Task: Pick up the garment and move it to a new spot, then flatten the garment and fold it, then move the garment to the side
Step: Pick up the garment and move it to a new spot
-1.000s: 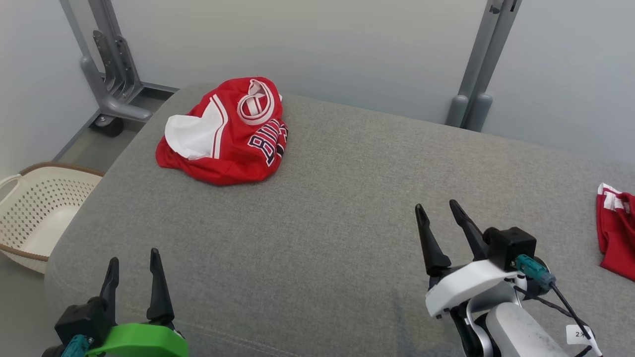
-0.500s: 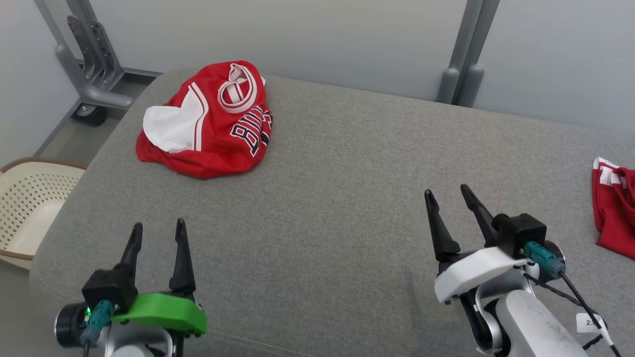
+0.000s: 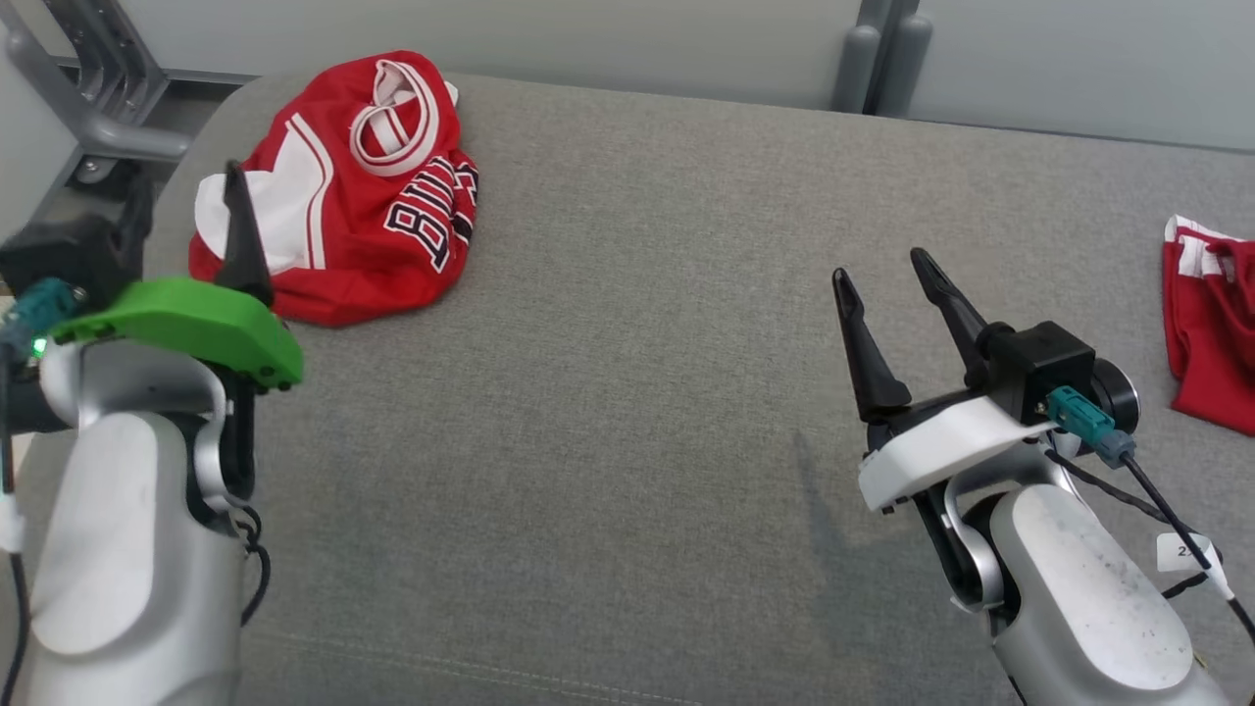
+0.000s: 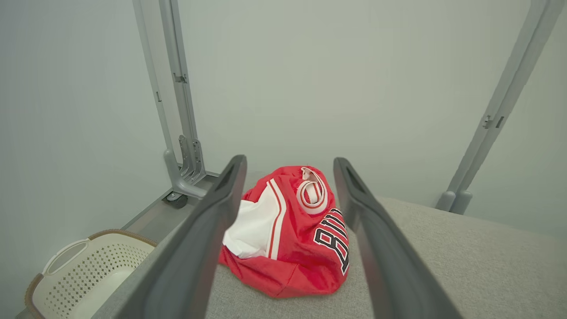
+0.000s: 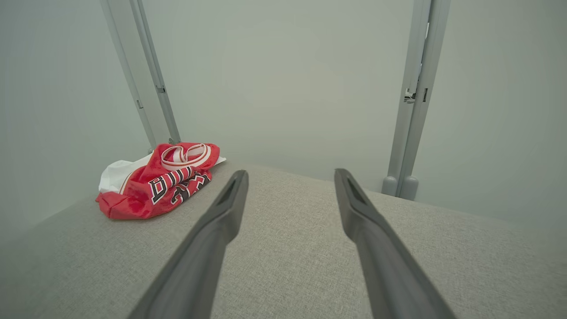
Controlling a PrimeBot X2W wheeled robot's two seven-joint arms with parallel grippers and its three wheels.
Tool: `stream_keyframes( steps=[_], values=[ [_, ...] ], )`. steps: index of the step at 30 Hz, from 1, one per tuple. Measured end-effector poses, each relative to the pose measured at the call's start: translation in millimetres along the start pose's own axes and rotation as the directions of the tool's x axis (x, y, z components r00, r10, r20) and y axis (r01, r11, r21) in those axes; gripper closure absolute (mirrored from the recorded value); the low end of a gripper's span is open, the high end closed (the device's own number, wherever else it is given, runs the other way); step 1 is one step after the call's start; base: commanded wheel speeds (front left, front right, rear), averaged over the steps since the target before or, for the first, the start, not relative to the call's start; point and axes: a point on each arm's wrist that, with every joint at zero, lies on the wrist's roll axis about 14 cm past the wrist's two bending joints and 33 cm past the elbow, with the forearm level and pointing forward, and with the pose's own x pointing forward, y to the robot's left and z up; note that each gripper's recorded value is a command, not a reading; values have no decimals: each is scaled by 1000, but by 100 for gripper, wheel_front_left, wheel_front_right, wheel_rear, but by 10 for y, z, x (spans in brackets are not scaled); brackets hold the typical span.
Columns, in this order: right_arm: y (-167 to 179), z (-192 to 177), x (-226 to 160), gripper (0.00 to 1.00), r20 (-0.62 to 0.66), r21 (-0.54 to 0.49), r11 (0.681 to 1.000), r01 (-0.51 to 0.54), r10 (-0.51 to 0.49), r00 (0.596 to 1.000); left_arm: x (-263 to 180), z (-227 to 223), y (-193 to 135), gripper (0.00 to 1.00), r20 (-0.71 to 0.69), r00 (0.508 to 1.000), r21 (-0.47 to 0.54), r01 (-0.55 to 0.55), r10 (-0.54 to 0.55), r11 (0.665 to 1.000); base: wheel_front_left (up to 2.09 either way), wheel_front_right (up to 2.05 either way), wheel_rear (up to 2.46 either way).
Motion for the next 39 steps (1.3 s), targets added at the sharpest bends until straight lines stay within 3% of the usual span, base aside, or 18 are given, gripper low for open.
stream_keyframes(
  steps=[12, 20, 29, 39],
  values=[
    [-529, -56, 6, 0, -23, -58, 994, 96, -98, 995, 665, -705, -68, 0, -310, 949, -23, -58, 48, 998, 0, 0, 0],
    [-912, -123, -6, 0, -39, -86, 982, 168, -171, 984, 1153, -876, -296, 0, -382, 924, -3, -31, 27, 1000, 0, 0, 0],
    [-1237, -381, -42, 0, -95, -99, 969, 226, -235, 967, 1230, -1657, -482, 0, -578, 816, 78, 19, 30, 997, 0, 0, 0],
    [-1363, -515, 13, 0, -120, -117, 967, 227, -240, 963, 1377, -1934, -332, 0, -653, 752, 122, -11, 88, 992, 0, 0, 0]
  ],
)
